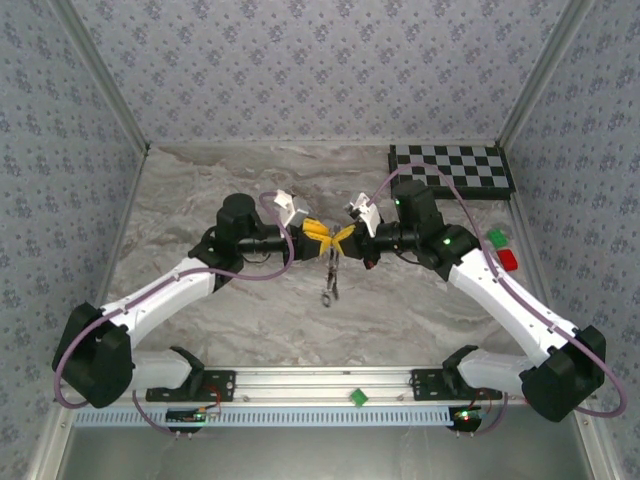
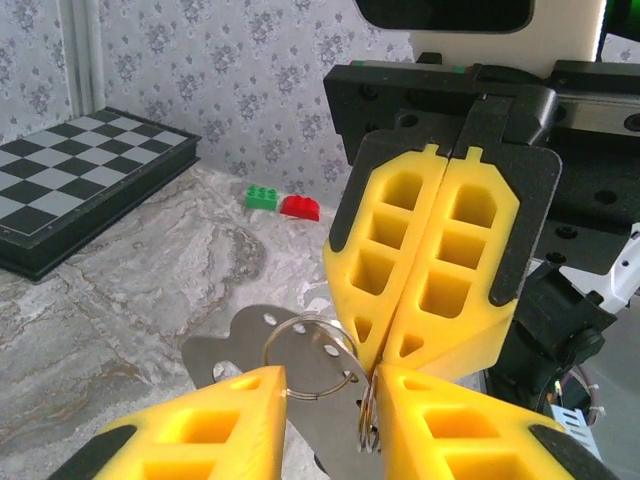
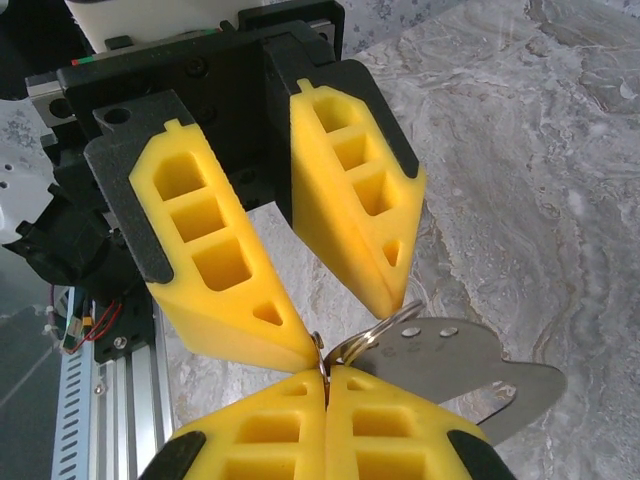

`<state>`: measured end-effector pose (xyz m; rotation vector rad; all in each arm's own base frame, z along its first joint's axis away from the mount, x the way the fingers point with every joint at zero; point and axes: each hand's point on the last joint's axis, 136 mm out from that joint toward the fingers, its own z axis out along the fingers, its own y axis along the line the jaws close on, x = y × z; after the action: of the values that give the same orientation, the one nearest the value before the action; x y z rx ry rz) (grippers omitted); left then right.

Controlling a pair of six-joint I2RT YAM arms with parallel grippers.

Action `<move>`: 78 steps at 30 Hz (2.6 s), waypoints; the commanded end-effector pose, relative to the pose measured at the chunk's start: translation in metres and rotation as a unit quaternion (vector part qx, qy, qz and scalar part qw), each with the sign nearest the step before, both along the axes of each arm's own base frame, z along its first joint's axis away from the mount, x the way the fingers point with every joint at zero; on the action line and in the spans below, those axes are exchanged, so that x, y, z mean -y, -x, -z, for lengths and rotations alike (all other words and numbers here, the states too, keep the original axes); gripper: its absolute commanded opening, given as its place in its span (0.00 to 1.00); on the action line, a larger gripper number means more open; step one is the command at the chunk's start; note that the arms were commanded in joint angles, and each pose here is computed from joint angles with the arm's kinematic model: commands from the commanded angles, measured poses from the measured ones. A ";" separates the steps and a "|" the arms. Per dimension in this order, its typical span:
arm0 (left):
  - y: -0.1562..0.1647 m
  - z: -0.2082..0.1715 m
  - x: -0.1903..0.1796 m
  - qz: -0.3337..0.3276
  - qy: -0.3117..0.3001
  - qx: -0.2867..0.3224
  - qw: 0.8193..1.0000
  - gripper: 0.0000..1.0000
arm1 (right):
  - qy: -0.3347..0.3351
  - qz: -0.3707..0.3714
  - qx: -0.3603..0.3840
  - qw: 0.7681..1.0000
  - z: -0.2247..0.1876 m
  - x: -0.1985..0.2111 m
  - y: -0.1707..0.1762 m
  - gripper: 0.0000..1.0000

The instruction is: Put the keys on the keyring

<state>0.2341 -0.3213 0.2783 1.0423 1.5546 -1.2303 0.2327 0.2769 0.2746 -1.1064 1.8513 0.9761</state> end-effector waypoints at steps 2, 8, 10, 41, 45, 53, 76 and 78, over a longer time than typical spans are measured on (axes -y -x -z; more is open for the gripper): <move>0.009 -0.015 0.007 0.031 0.009 0.025 0.999 0.29 | -0.020 -0.022 0.020 0.999 -0.019 -0.006 0.005 0.00; 0.017 -0.010 0.010 0.053 -0.004 0.023 0.998 0.25 | -0.024 -0.022 0.022 0.999 -0.022 -0.006 0.007 0.00; 0.018 -0.009 0.011 0.061 -0.007 0.022 0.998 0.25 | -0.026 -0.024 0.023 0.999 -0.023 -0.006 0.008 0.00; 0.006 -0.018 0.005 0.019 0.014 0.029 0.999 0.00 | -0.048 -0.004 0.018 0.999 -0.022 0.003 0.005 0.23; 0.006 -0.031 0.001 0.006 0.038 0.041 0.998 0.00 | -0.059 0.013 0.021 0.998 -0.020 0.010 0.002 0.26; 0.008 -0.049 -0.004 -0.009 0.077 0.047 0.996 0.00 | -0.075 0.029 0.050 0.995 -0.021 0.019 0.002 0.22; 0.019 -0.051 0.000 0.013 0.073 0.051 0.996 0.00 | -0.100 -0.018 0.020 0.995 -0.015 -0.002 0.000 0.18; 0.020 -0.051 0.000 0.016 0.073 0.052 0.996 0.00 | -0.101 -0.021 0.021 0.994 -0.015 -0.002 0.002 0.12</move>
<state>0.2256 -0.3218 0.3011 0.9907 1.4688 -1.2689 0.2377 0.2749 0.2810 -1.0153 1.6902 1.0891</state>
